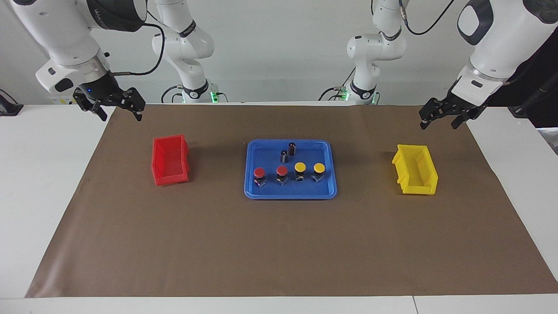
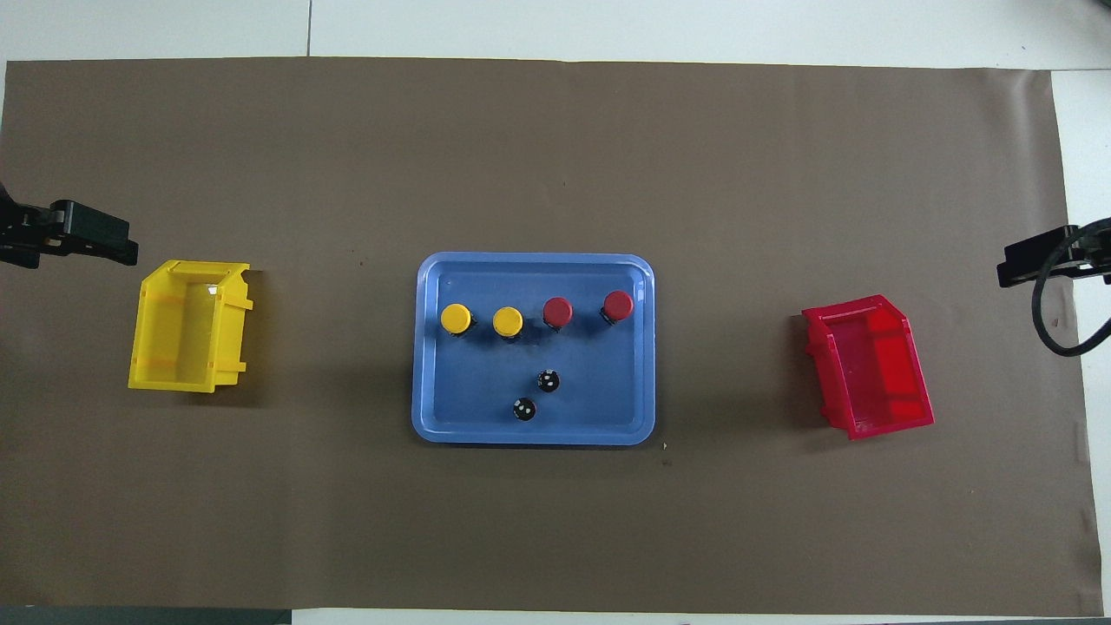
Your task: Sort red and yellow buttons by color
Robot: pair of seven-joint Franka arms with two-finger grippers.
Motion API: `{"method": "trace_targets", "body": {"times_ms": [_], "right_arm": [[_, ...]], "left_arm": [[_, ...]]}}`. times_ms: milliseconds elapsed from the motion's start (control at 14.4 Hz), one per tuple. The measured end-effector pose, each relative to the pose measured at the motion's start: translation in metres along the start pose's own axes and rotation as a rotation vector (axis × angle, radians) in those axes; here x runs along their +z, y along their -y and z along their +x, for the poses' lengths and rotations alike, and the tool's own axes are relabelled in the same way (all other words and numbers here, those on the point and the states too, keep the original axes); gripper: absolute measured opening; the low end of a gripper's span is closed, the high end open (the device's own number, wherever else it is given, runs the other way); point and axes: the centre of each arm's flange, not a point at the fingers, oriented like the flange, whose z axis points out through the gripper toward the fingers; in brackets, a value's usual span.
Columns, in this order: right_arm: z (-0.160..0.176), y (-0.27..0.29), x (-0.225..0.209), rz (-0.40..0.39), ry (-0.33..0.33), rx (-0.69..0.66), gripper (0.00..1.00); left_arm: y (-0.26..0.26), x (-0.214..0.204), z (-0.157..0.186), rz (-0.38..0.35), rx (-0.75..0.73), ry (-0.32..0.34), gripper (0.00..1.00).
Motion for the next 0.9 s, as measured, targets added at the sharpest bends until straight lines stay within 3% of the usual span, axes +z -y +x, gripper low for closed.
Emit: {"method": "trace_targets", "body": {"times_ms": [901], "right_arm": [[0.0, 0.0, 0.0, 0.002, 0.001, 0.0, 1.0]], "left_arm": [[0.011, -0.002, -0.003, 0.001, -0.018, -0.003, 1.0]]}}
